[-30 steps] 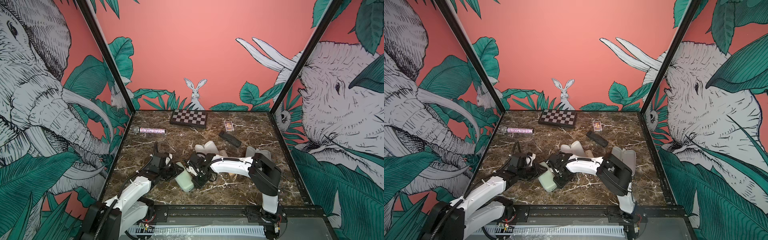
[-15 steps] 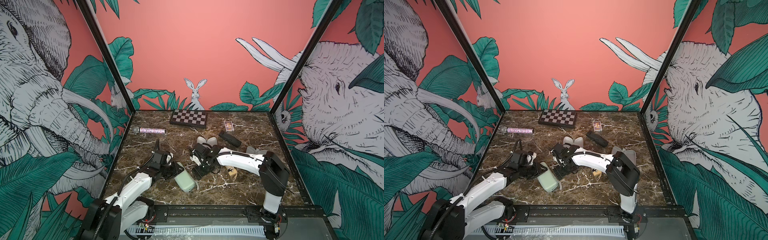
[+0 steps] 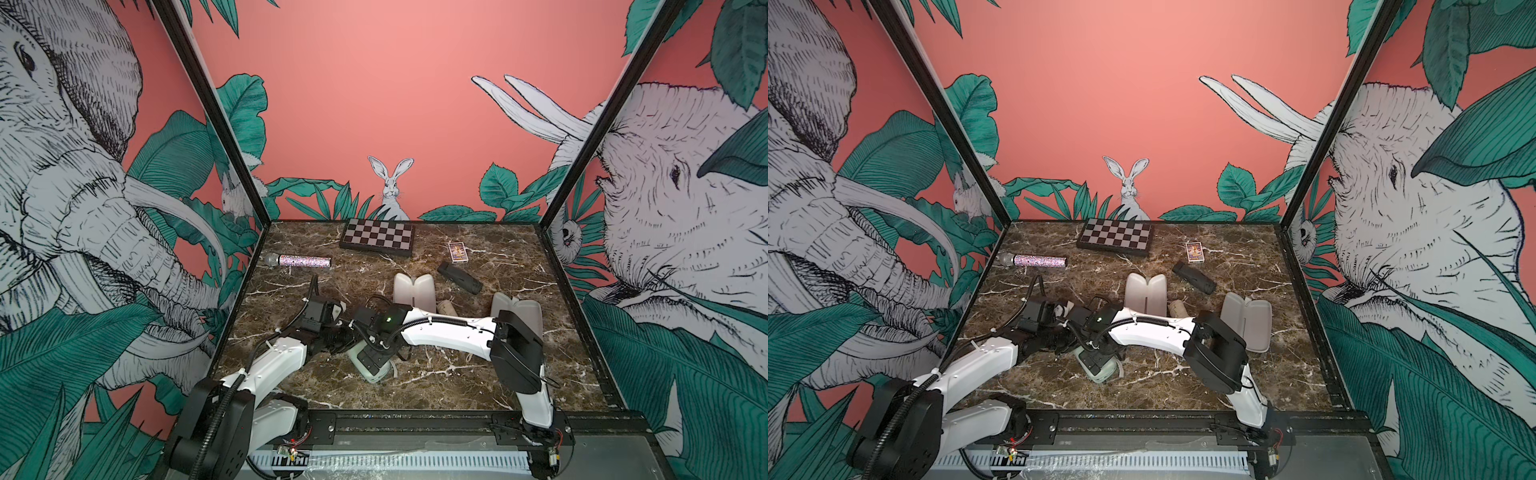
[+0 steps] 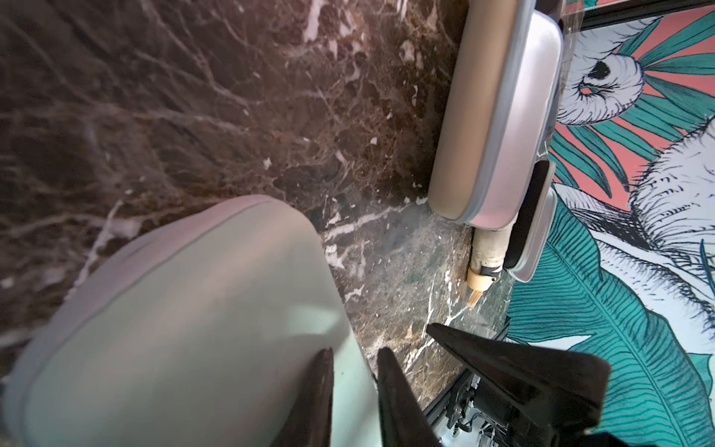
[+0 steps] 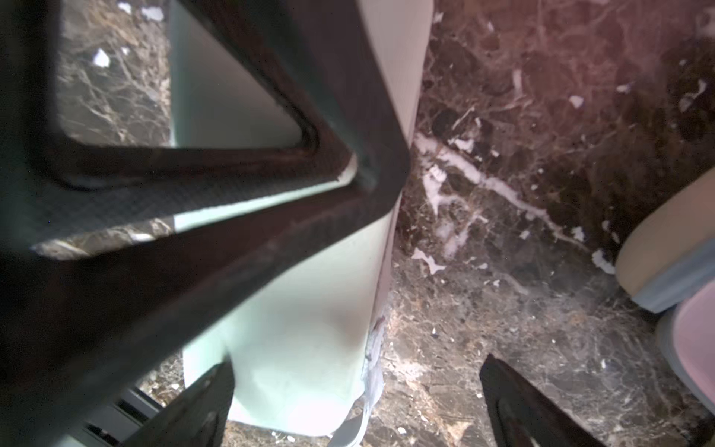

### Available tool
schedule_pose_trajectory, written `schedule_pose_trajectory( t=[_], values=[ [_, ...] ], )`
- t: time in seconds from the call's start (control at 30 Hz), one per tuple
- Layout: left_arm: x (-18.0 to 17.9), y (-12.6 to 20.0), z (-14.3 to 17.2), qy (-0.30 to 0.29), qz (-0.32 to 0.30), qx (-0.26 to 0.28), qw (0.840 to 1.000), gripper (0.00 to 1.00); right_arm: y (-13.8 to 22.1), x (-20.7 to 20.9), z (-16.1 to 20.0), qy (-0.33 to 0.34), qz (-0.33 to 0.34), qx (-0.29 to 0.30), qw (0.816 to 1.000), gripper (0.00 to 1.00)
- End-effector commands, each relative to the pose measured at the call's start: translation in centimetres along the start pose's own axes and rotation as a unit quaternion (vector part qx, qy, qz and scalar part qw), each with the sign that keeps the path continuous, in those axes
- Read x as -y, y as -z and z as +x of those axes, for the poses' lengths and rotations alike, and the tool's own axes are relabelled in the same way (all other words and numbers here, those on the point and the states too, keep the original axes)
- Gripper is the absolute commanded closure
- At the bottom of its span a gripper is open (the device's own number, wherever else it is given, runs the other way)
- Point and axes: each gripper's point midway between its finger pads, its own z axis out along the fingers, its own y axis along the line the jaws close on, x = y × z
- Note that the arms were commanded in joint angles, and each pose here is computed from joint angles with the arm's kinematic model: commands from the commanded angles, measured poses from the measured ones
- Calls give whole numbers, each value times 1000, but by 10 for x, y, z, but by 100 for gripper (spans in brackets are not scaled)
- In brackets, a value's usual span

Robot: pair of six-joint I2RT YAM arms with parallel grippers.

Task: Put umbrellas into zippered umbrella sleeves
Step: Adjust the umbrella sleeve at the center of the board.

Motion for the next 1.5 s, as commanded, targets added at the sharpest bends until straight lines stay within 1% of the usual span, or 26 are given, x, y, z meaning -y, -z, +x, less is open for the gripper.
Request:
schedule_pose_trajectory(
  t=[0.0, 0.1, 0.13, 0.23, 0.33, 0.4, 0.47, 0.57, 0.67, 0.73, 0.87, 0.93, 1.07, 1.17, 1.2, 1.23, 1.27, 1.37, 1.47],
  values=[
    [-21, -2, 4, 25, -21, -1, 999, 76, -9, -15, 7, 47, -7, 9, 999, 1],
    [-21, 1, -6, 35, -2, 12, 999, 77, 4, -23, 2, 39, -44, 57, 997, 1],
    [-19, 2, -9, 35, 3, 14, 999, 77, 8, -23, 1, 40, -46, 66, 996, 1],
    [-6, 2, -12, 33, 31, 4, 999, 77, 17, -25, 1, 56, -48, 64, 995, 1],
    [-1, 1, -13, 46, 51, 10, 998, 77, 25, -34, -5, 66, -54, 83, 993, 1],
    [-4, 0, -12, 54, 52, 14, 997, 77, 19, -37, -3, 68, -52, 69, 994, 1],
    [-8, -1, -11, 56, 49, 17, 997, 77, 5, -36, 3, 71, -42, 46, 996, 1],
    [-14, -1, -13, 72, 52, 27, 996, 78, -8, -35, 8, 77, -33, 38, 996, 1],
    [-19, 1, -17, 91, 62, 39, 993, 78, -3, -42, 8, 77, -46, 53, 995, 1],
    [-17, 2, -17, 87, 66, 39, 993, 78, 3, -44, 10, 71, -57, 68, 994, 1],
    [-12, 6, -20, 81, 75, 48, 993, 78, 23, -44, 3, 66, -71, 121, 988, 1],
    [-13, 6, -20, 76, 69, 50, 993, 78, 24, -48, 3, 76, -73, 115, 988, 1],
    [-19, 6, -21, 79, 64, 61, 993, 78, -7, -45, 10, 94, -39, 69, 992, 1],
    [-21, 6, -24, 84, 63, 75, 992, 78, -25, -37, 12, 96, -13, 60, 993, 1],
    [-21, 6, -24, 85, 63, 74, 992, 79, -29, -35, 11, 98, -7, 59, 993, 2],
    [-23, 7, -29, 85, 53, 88, 991, 78, -32, -34, 10, 100, -2, 60, 993, 4],
    [-22, 8, -30, 86, 55, 90, 991, 78, -33, -32, 8, 100, 5, 61, 993, 5],
    [-17, 15, -31, 84, 56, 96, 990, 78, -37, -13, 9, 117, 62, 43, 990, 3],
    [-17, 21, -30, 74, 45, 102, 991, 78, -45, 11, 12, 150, 113, 31, 982, 3]
  ],
)
